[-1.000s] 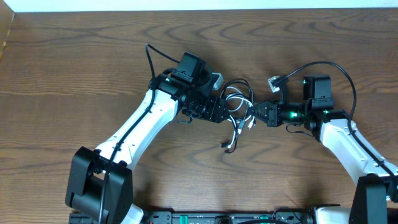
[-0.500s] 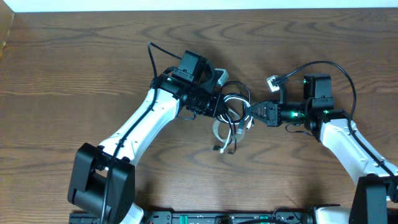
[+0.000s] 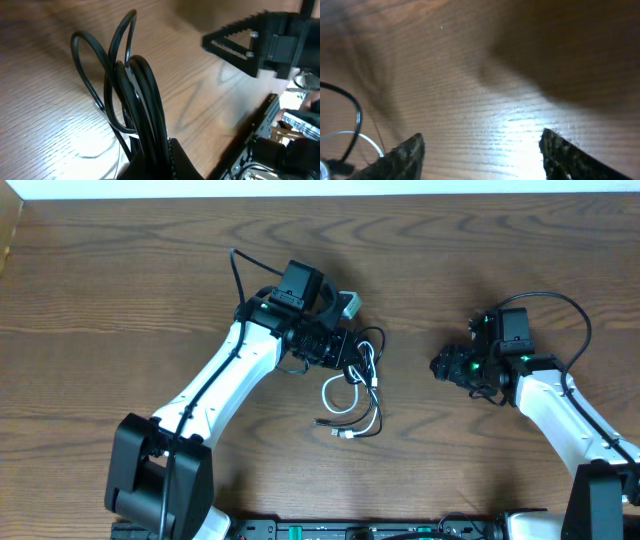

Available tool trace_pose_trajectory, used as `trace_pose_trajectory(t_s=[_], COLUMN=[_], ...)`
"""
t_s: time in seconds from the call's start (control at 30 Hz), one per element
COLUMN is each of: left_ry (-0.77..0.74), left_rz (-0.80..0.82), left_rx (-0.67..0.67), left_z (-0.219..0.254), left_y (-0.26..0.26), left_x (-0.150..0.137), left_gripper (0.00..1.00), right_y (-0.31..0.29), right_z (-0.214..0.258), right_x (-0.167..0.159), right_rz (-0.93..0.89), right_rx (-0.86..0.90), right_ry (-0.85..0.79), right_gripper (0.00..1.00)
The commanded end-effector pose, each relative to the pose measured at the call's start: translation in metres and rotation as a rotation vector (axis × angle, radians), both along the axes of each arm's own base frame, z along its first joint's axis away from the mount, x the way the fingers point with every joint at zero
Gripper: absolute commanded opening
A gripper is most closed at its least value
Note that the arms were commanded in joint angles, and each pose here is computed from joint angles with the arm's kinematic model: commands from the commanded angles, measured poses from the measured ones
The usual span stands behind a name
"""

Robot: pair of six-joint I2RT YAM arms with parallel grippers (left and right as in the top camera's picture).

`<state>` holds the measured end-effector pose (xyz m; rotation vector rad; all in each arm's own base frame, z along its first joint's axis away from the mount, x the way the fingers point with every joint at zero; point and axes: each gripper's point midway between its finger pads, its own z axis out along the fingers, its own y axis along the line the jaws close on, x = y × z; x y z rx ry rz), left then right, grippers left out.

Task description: Untangle cables

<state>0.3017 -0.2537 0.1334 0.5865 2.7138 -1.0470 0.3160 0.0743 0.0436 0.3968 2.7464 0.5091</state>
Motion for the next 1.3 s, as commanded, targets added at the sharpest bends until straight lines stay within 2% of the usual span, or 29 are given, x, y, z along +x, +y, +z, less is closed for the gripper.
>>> trace_pose_trajectory(t_s=[0.0, 0.17, 0.27, 0.47, 0.63, 0.8, 0.93, 1.03, 1.07, 1.1, 1.13, 1.17, 1.27], left_ry=[-0.037, -0.057, -0.072, -0.078, -0.101, -0.106, -0.105, -0.102, -0.102, -0.102, -0.104, -0.105, -0.108], left_rz=[-0.107, -0.341, -0.397, -0.381, -0.334, -0.335, -0.335, -0.34, -0.341, -0.341, -0.341, -0.341, -0.332], left_rx=[-0.142, -0.499, -0.627, -0.625, -0.513, -0.513, -0.514, -0.526, -0.527, -0.527, -0.527, -0.527, -0.504], left_z=[0.027, 0.079, 0.099, 0.099, 0.081, 0.081, 0.081, 0.083, 0.084, 0.084, 0.084, 0.084, 0.08], left_y=[-0.013, -0.033, -0.032, -0.028, -0.024, -0.024, -0.025, -0.025, -0.025, -0.025, -0.025, -0.025, -0.024], left_x=[-0.013, -0.044, -0.051, -0.046, -0.035, -0.034, -0.034, -0.035, -0.035, -0.035, -0.035, -0.035, -0.033], left_gripper=[0.07, 0.08, 0.08, 0.08, 0.07, 0.08, 0.08, 0.08, 0.08, 0.08, 0.08, 0.08, 0.08], right_y=[0.005, 0.036, 0.057, 0.096, 0.118, 0.122, 0.122, 0.122, 0.122, 0.122, 0.122, 0.122, 0.113], right_z=[0.002, 0.021, 0.038, 0.08, 0.127, 0.147, 0.147, 0.147, 0.147, 0.147, 0.147, 0.145, 0.116], right_x=[0.004, 0.009, 0.012, 0.001, -0.023, -0.035, -0.034, -0.034, -0.034, -0.034, -0.034, -0.031, -0.009], right_rz=[0.059, 0.192, 0.303, 0.53, 0.729, 0.814, 0.813, 0.812, 0.812, 0.812, 0.811, 0.802, 0.605], right_rx=[0.0, 0.158, 0.265, 0.516, 0.777, 0.886, 0.884, 0.881, 0.881, 0.881, 0.878, 0.863, 0.724], right_ry=[-0.032, -0.111, -0.187, -0.325, -0.431, -0.473, -0.474, -0.474, -0.474, -0.474, -0.475, -0.476, -0.362], right_gripper=[0.72, 0.74, 0.75, 0.69, 0.7, 0.67, 0.47, 0.43, 0.37, 0.27, 0.06, 0.01, 0.01])
